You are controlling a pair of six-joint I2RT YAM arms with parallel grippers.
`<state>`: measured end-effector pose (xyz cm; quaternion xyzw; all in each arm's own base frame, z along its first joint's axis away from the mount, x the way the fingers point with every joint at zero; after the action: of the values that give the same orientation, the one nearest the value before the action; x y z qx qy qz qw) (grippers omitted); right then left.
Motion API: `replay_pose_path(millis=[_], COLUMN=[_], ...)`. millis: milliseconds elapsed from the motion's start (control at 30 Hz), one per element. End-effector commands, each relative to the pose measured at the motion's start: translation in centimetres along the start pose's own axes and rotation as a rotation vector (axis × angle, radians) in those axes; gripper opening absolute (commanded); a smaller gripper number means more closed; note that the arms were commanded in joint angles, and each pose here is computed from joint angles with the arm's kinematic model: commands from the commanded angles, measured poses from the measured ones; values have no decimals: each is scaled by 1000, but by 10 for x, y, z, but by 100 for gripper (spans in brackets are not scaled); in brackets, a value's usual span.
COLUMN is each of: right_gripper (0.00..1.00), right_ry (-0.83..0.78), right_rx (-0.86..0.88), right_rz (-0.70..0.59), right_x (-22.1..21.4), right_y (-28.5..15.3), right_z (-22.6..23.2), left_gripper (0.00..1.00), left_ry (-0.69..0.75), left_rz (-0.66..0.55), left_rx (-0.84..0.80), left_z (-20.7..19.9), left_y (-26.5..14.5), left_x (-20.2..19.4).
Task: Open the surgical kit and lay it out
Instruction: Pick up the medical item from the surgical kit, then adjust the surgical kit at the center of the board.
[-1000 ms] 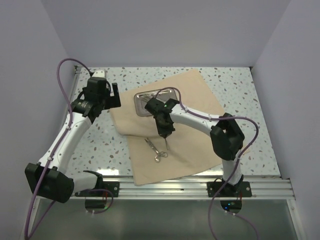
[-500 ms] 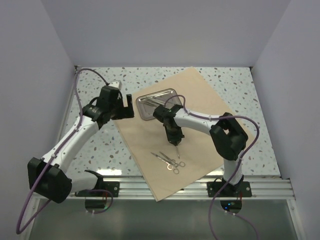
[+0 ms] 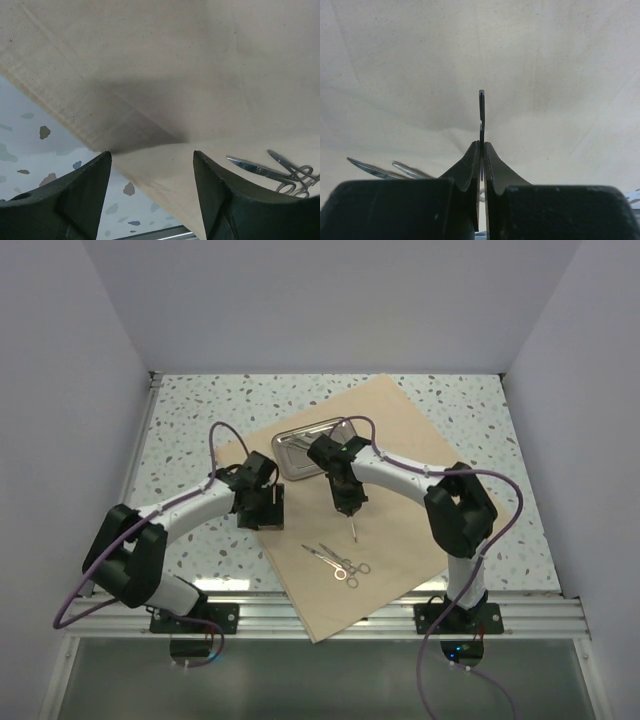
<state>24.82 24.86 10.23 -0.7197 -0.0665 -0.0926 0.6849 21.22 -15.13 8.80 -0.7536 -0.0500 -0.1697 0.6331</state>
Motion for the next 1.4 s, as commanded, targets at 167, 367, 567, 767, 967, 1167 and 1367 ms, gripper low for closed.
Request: replay_pose_path(millis=[167, 367, 567, 767, 967, 1167, 1367], right_gripper=[0, 0, 0, 0, 0, 0, 0], right_ry=[5, 43, 60, 67, 57, 60, 72], right_rx=[-61, -58, -64, -84, -87, -78, 85], right_rz=[-56, -64, -64, -74, -62, -33, 7], right_x=[9, 15, 22, 29, 25, 23, 25], right_y=[-23, -33, -37, -43, -44, -38, -41], right_z=[-45, -61, -69, -86, -94, -90, -61], left_gripper=[76, 52, 0, 0, 0, 0, 24], left_ry=[-31, -31, -23, -26, -139, -197, -216], left_rz=[78, 166, 223, 150, 102, 65, 31], left_rx=[47, 152, 191, 282, 313, 334, 277], left_z=[2, 15, 19, 48, 106, 140, 134], left_y=[19, 38, 61, 53, 52, 51, 51], left_x=[-12, -30, -34, 18, 68, 121, 148])
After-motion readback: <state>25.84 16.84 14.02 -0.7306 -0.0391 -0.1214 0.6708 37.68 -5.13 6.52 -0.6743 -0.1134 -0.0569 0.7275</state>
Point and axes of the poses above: each gripper's point midway between its finger pads, its own y axis out along the fingers, its own z axis along the line the jaws close on, x = y × z, the point moved 5 cm from there along -y, back along the fingers, and after that the axes turned 12 degrees about y, right-handed, at the moved point
